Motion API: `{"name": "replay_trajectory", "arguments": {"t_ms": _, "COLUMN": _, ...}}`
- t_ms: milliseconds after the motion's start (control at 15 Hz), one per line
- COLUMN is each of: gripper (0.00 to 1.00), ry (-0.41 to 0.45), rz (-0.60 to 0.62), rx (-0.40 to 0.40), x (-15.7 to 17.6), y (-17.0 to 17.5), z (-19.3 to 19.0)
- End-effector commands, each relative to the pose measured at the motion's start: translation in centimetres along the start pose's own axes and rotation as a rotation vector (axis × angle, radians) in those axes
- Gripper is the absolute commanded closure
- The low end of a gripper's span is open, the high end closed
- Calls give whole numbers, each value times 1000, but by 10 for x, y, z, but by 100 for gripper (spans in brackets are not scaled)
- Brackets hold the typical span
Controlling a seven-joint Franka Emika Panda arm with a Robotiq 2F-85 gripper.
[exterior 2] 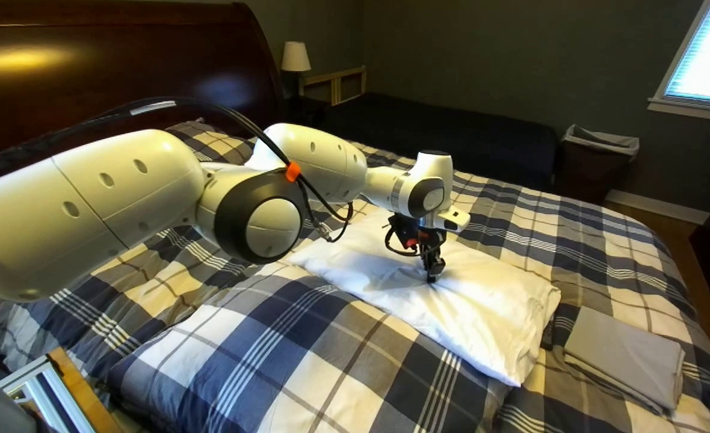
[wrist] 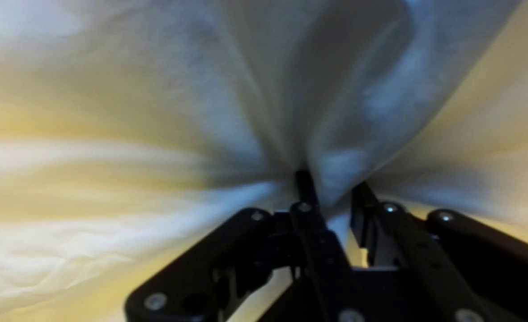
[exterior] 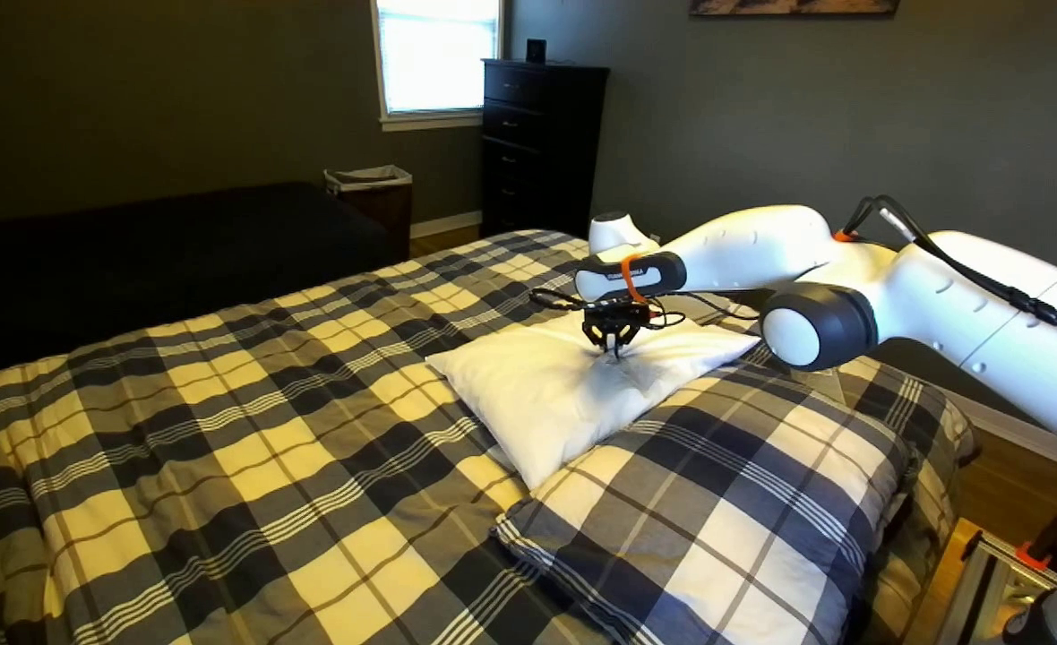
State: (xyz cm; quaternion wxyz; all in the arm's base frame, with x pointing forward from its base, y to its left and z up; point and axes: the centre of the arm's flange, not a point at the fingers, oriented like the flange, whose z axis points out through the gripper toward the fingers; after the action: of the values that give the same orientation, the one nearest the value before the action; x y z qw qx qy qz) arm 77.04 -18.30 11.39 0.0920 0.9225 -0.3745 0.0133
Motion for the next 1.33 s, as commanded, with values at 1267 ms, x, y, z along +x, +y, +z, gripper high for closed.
{"name": "replay_trajectory", "arguments": {"t_ms": 1267, "gripper": 99, "ry": -26, "rz": -119, "rx": 6, "x": 3, "y": 103, "z": -184}}
